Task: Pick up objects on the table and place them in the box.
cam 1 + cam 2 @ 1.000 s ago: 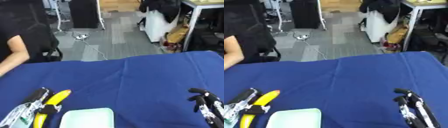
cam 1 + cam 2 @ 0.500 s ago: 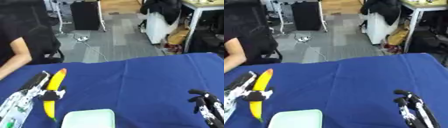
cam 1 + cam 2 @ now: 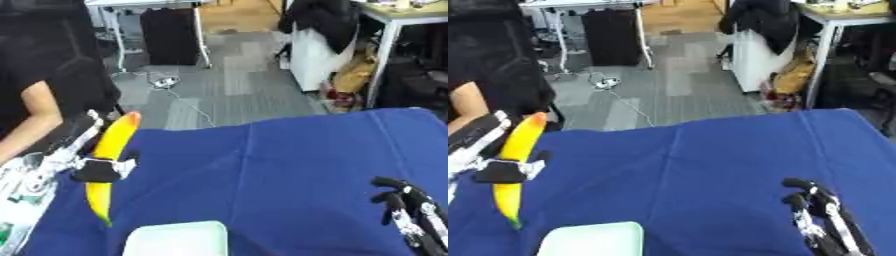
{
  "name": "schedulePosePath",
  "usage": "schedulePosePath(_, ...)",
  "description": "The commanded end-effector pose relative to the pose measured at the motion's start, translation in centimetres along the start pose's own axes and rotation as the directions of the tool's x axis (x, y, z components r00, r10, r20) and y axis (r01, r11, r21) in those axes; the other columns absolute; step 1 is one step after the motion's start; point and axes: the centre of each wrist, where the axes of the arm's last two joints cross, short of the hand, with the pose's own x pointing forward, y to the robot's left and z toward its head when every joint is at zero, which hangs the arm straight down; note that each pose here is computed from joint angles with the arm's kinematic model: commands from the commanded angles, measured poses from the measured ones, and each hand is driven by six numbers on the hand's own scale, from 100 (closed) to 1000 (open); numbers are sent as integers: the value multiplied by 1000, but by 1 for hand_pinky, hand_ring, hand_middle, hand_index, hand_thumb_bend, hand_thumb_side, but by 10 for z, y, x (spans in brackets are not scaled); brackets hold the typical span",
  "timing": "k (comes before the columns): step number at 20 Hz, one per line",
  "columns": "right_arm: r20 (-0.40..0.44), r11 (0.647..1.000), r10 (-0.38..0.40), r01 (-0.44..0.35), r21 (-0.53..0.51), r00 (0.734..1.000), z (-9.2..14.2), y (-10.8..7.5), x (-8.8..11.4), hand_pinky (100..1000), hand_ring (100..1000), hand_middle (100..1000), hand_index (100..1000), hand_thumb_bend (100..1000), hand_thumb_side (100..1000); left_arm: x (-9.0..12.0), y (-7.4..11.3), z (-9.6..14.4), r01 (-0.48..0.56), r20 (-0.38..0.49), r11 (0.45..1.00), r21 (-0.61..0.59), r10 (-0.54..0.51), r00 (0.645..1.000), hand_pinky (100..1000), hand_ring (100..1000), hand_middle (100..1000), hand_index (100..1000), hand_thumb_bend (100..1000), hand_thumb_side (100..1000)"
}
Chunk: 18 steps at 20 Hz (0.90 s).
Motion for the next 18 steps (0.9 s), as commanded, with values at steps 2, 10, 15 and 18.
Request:
schedulePosePath(2,11,1000,14,-14,-9,1000,-2,-7,2,389,646,760,857,100,814,14,22,0,60,63,998,27,-61,996,100,100,100,308,100,253)
schedulePosePath(10,19,1000,10,-10,-5,1000,-4,-5,4,389,646,760,857,100,814,36,-7,-6,80,177,989,-124,-57,983,100,100,100,320,100,253)
schedulePosePath(15,25,1000,8,-7,-5,1000,-5,-5,5,389,646,760,857,100,813,36,-37,-9,87,194,970,-225,-43,980,100,100,182,411,100,254)
schedulePosePath(18,29,1000,5,-5,-5,1000,-6,-5,6,389,646,761,857,100,813,32,-58,-10,73,183,957,-281,-22,983,100,100,247,465,100,429)
